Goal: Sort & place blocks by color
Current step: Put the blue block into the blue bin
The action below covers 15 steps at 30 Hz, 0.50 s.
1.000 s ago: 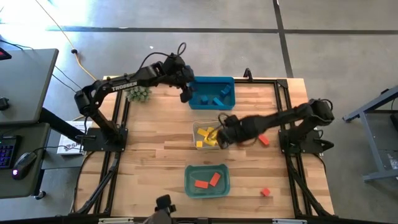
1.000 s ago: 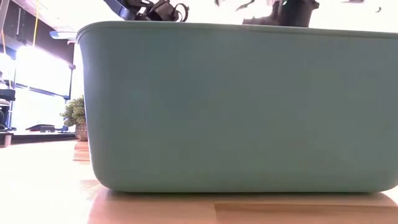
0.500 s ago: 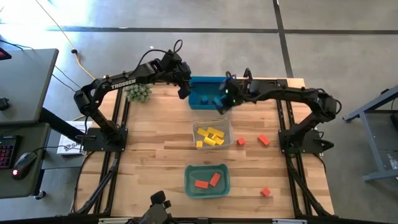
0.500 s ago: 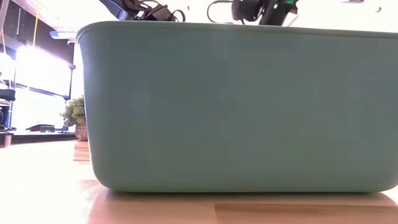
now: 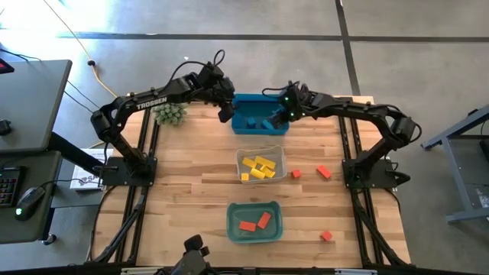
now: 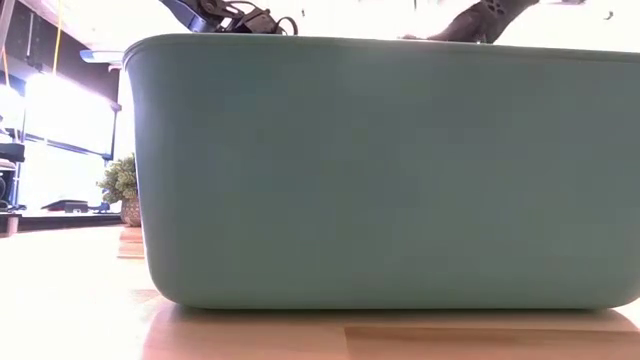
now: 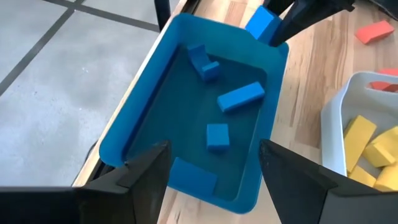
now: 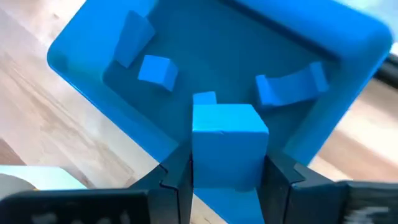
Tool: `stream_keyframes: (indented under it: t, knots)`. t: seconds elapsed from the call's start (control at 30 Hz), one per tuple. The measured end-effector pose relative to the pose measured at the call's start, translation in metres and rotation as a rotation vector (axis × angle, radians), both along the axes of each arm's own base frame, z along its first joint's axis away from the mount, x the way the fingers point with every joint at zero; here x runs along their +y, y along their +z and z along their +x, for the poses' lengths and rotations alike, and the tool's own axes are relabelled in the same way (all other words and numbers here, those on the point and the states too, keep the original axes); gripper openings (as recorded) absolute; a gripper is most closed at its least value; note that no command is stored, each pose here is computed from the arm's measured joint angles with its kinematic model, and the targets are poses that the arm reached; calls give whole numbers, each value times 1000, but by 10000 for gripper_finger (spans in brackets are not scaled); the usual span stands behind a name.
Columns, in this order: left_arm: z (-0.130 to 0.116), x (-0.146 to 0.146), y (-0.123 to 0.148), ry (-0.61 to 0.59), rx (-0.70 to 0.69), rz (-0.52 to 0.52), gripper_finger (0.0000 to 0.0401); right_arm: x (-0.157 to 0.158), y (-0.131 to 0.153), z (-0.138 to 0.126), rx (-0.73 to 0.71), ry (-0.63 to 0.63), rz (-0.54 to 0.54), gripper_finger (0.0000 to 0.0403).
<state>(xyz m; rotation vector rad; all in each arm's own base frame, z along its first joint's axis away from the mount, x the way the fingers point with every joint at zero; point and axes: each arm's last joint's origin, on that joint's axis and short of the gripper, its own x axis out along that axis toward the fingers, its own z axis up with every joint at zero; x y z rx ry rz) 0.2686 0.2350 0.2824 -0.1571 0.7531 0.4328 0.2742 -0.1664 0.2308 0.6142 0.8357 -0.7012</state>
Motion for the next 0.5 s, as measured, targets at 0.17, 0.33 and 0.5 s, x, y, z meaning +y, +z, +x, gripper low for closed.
stream_keyframes:
  t: [0.17, 0.33, 0.5]
  knots:
    - [0, 0, -1, -1, 11, -8, 231, 0, -17, -5, -35, -23, 50, 106]
    - [0, 0, -1, -1, 9, -6, 231, 3, -27, -9, -21, -45, 84, 106]
    - [0, 0, -1, -1, 8, -6, 231, 3, -28, -10, -14, -50, 82, 123]
